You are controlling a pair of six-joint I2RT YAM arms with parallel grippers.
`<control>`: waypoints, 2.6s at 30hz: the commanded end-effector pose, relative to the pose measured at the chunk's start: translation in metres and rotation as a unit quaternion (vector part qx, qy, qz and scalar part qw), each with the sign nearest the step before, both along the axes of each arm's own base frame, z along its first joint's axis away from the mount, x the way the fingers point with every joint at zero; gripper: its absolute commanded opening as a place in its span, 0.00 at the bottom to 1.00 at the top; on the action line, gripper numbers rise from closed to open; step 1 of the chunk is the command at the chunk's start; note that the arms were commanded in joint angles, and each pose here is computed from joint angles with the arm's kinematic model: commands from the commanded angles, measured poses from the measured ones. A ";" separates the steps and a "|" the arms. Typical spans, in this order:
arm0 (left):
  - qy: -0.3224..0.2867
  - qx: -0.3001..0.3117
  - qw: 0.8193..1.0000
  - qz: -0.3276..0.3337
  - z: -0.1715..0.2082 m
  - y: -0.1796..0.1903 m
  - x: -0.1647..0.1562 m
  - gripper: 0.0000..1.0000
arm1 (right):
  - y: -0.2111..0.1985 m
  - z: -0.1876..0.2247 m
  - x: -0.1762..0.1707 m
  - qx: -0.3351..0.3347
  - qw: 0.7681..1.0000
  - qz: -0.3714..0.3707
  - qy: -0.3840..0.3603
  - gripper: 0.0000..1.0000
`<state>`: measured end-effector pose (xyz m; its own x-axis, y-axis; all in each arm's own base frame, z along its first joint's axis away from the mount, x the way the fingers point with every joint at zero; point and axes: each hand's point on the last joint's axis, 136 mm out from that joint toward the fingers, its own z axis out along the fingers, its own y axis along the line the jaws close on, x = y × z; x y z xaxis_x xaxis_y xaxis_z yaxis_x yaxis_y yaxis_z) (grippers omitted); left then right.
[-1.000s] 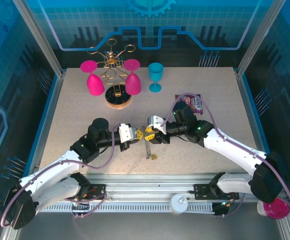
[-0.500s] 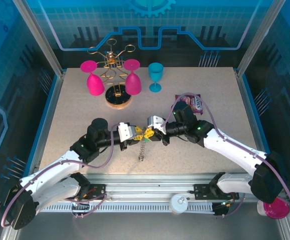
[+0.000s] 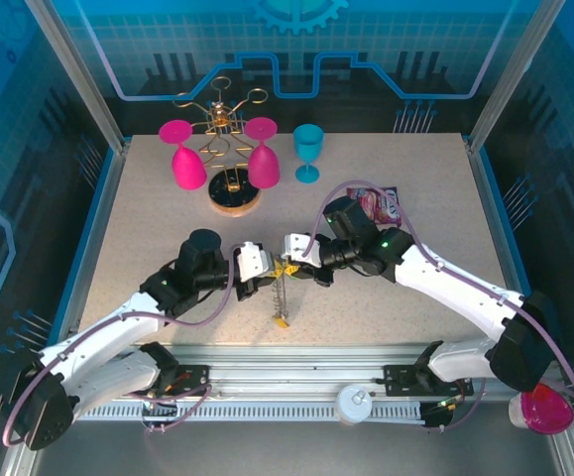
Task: Put the keys on the keyring
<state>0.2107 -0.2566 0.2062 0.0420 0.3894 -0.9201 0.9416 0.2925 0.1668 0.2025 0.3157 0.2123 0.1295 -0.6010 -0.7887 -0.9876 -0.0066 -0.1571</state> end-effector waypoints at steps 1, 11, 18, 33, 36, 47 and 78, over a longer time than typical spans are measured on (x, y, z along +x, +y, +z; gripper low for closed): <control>-0.024 -0.016 0.999 -0.016 0.016 -0.005 -0.001 0.00 | 0.008 0.020 -0.004 0.030 1.000 0.005 -0.002 0.07; -0.078 -0.048 0.996 -0.011 0.026 0.000 -0.005 0.00 | -0.023 0.022 0.000 0.078 0.991 -0.072 0.083 0.38; -0.083 -0.050 0.995 -0.010 0.029 -0.001 -0.004 0.00 | -0.015 0.025 -0.008 0.096 0.988 -0.054 0.112 0.39; -0.080 -0.052 0.995 -0.011 0.026 -0.003 -0.002 0.00 | -0.004 0.023 0.000 0.101 0.987 -0.050 0.113 0.19; -0.082 -0.054 0.995 -0.011 0.028 -0.003 -0.002 0.00 | -0.003 0.024 -0.002 0.103 0.987 -0.045 0.115 0.09; -0.104 -0.079 0.991 -0.007 0.037 -0.001 -0.004 0.00 | -0.012 0.005 0.011 0.074 0.985 -0.090 0.130 0.00; -0.056 -0.142 0.988 -0.029 0.037 -0.011 -0.009 0.00 | -0.010 0.020 0.007 0.183 0.981 -0.039 0.050 0.29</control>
<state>0.2089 -0.2628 0.2315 0.1336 0.1546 -0.9789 0.9258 0.3330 0.1789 0.2102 0.3079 0.2202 -0.0695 -0.3252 -0.9431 -0.9911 0.1300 0.0282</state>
